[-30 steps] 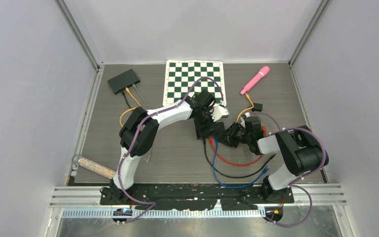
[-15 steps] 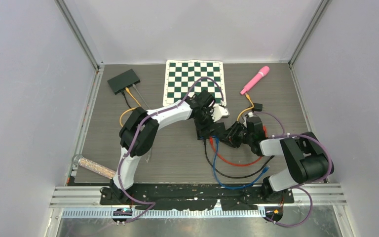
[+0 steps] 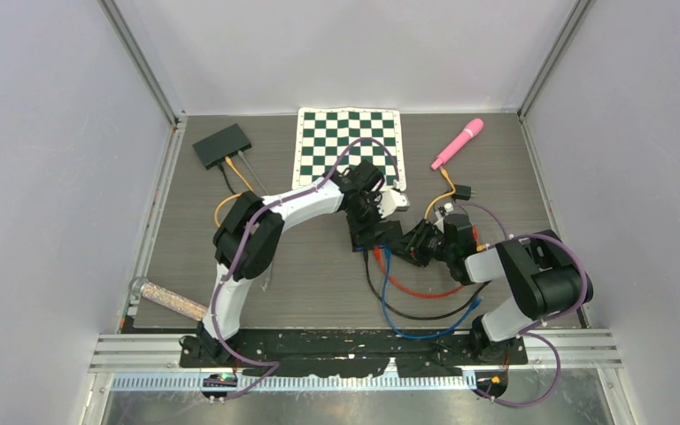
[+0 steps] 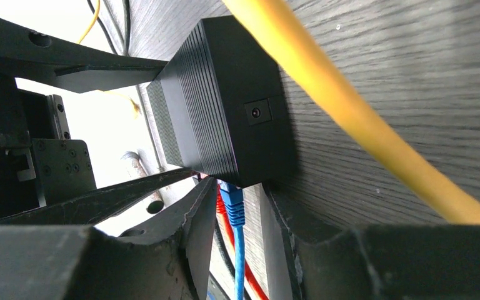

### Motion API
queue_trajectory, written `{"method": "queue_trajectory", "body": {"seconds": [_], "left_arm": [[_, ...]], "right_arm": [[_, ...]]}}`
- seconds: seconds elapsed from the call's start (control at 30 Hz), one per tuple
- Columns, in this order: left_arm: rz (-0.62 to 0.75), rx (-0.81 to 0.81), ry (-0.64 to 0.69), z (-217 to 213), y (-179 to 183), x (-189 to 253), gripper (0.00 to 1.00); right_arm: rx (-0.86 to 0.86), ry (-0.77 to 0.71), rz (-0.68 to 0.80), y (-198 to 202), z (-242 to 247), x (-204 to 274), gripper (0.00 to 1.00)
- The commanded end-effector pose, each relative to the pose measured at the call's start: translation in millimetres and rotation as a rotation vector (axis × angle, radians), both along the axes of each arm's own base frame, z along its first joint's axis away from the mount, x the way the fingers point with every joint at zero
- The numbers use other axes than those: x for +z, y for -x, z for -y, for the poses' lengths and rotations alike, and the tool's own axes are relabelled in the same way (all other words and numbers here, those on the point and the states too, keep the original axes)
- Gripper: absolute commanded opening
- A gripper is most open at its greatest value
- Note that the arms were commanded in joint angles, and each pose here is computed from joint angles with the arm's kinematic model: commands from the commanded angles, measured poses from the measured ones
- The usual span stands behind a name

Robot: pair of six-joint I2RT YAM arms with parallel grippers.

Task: Pull the plug from the switch port
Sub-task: Pull the connector from the switch port.

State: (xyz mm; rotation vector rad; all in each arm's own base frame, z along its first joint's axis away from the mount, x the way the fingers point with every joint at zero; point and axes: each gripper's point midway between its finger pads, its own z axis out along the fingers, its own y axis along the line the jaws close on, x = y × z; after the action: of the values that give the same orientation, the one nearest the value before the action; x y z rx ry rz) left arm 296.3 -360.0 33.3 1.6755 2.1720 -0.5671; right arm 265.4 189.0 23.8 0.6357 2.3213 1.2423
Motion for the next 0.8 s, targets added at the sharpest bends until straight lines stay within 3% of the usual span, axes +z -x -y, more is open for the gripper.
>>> {"method": "queue_trajectory", "body": {"seconds": [0.0,0.3,0.5,0.77], "left_arm": [[-0.137,-0.065,0.019,3.7,35.6,5.0,0.33],[-0.131,-0.057,0.017,5.8,31.9,5.2,0.33],[-0.137,-0.054,0.011,5.2,32.2,4.5,0.32],[-0.139,-0.048,0.014,6.4,31.7,5.0,0.32]], "right_arm": [[-0.068,0.104,-0.088,3.0,16.8,-31.2,0.40],[-0.109,0.051,-0.160,26.0,17.8,-42.0,0.44],[-0.140,0.012,-0.121,25.2,16.1,-31.8,0.48],[-0.103,0.005,-0.110,23.2,1.7,-27.1,0.42]]}}
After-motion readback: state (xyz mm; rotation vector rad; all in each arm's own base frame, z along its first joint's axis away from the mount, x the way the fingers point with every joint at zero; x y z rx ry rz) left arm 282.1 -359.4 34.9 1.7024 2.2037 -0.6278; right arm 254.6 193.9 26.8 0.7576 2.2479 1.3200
